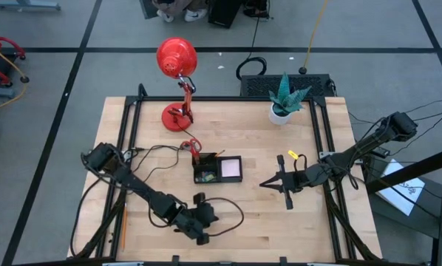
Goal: Pick and place office supplies into organizer
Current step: Put the pink binder clip into the black desk organizer
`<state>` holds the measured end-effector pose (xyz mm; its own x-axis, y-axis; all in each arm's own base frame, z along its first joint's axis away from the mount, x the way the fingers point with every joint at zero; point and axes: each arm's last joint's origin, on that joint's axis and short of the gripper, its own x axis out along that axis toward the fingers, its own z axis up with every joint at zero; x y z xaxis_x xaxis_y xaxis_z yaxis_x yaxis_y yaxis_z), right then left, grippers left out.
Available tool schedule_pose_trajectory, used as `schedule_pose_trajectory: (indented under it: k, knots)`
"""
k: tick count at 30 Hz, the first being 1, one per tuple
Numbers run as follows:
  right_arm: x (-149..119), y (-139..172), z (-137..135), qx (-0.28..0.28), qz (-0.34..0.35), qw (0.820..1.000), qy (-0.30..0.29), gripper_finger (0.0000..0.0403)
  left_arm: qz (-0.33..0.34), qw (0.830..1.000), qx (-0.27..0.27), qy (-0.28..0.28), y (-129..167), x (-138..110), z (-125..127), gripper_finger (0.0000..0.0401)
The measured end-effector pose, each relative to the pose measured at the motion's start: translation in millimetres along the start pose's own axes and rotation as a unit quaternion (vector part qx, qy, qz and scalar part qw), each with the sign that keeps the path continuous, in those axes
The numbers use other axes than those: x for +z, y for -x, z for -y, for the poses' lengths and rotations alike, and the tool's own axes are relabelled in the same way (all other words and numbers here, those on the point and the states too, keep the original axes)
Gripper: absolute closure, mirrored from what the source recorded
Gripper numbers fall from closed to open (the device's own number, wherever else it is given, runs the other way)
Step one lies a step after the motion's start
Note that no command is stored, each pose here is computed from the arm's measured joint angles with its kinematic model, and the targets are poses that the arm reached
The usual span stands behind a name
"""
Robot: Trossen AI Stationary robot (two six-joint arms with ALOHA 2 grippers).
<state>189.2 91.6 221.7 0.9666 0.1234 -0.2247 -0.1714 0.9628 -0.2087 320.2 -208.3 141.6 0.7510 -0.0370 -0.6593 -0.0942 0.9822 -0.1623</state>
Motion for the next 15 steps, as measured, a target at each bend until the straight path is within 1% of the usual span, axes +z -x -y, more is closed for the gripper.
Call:
schedule_pose_trajectory:
  k: [2, 5, 9, 15]
  knots:
    - [0.0, 0.0, 0.0, 0.0, 0.0, 1.0, -0.001, 0.0401, 0.0, 1.0, 0.001, 0.021, -0.3, 0.3, -0.5, 0.0387]
    - [0.0, 0.0, 0.0, 0.0, 0.0, 1.0, -0.002, 0.0402, -0.007, 0.998, 0.005, 0.063, 0.0, -1.3, -0.9, 0.0358]
    - [0.0, 0.0, 0.0, 0.0, 0.0, 1.0, -0.004, 0.0401, -0.023, 0.994, 0.024, 0.107, -0.2, -4.7, -4.8, 0.0297]
    - [0.0, 0.0, 0.0, -0.001, 0.0, 1.0, -0.005, 0.0401, -0.031, 0.989, 0.022, 0.14, -4.7, -5.2, -7.8, 0.0199]
